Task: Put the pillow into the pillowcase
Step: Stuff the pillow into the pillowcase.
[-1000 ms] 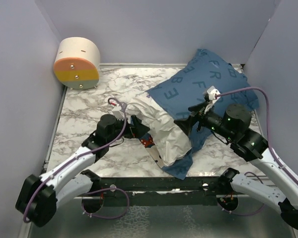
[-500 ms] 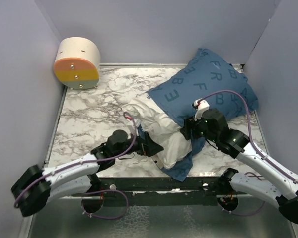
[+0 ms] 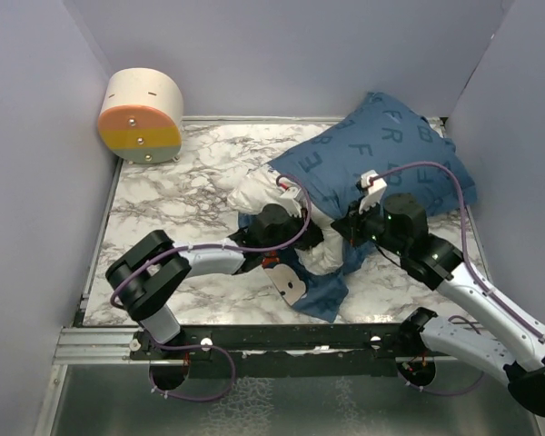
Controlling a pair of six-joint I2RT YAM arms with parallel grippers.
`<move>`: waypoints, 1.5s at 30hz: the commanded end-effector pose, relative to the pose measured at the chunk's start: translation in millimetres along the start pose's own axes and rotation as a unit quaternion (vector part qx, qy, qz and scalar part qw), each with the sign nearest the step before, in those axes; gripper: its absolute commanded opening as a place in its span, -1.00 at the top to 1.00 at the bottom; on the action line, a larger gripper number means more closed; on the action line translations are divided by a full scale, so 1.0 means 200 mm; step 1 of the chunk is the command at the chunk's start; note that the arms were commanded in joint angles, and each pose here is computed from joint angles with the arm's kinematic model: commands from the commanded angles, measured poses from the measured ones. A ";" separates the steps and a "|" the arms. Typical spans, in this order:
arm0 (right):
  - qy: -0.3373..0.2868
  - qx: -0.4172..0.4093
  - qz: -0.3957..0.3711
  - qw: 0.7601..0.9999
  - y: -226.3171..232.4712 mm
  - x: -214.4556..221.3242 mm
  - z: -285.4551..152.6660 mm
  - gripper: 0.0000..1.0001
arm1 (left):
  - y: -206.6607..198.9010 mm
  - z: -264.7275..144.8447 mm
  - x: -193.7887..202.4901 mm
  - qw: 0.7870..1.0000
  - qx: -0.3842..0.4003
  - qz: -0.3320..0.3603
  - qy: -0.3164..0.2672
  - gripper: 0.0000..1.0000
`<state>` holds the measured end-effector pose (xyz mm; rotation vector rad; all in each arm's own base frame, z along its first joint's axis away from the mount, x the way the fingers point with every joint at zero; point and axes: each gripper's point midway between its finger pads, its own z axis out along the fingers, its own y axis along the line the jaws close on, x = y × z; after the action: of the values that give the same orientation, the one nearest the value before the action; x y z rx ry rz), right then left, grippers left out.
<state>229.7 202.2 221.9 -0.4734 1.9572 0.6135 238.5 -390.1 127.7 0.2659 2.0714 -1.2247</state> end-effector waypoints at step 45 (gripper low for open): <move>-0.105 -0.246 -0.159 0.950 0.50 -0.49 -0.23 -0.75 | 0.15 -0.73 0.10 0.985 -0.106 0.109 0.085 -0.92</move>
<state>200.6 241.6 335.0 -0.8193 1.5788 0.8107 171.2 -278.7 115.9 0.5546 2.2919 -0.8775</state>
